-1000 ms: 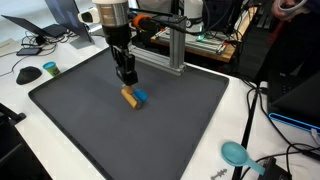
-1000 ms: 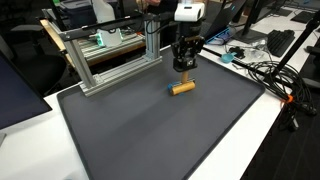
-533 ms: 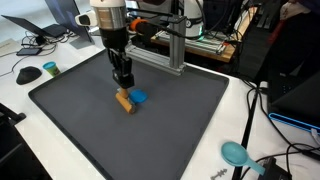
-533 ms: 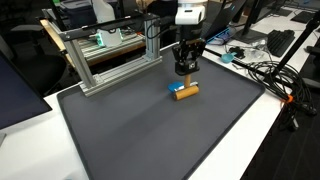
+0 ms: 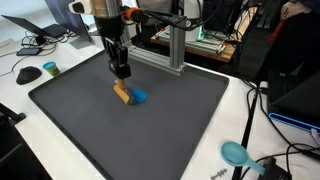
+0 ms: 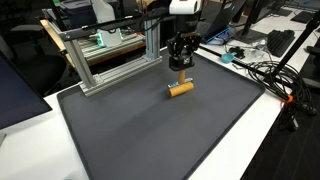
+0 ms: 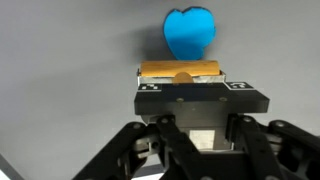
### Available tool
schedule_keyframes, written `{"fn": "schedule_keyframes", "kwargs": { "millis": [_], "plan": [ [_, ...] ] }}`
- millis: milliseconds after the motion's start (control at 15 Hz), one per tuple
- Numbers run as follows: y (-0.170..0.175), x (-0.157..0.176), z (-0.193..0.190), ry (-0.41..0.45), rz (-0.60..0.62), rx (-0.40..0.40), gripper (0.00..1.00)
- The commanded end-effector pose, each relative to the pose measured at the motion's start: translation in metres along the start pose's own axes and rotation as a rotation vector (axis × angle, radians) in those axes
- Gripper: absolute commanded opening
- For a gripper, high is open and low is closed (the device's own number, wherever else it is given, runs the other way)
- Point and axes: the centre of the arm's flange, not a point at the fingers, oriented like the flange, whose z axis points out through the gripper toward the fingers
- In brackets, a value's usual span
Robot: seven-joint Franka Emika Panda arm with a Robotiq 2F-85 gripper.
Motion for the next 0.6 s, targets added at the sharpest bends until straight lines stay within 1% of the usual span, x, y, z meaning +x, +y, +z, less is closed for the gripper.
{"fn": "schedule_keyframes", "kwargs": {
  "millis": [0,333,533],
  "plan": [
    [0.010,-0.024,-0.049,0.008,-0.028,-0.014,0.22],
    [0.016,-0.067,-0.094,-0.057,-0.105,-0.024,0.22],
    [0.019,-0.097,-0.115,-0.068,-0.130,-0.032,0.22]
  ]
}}
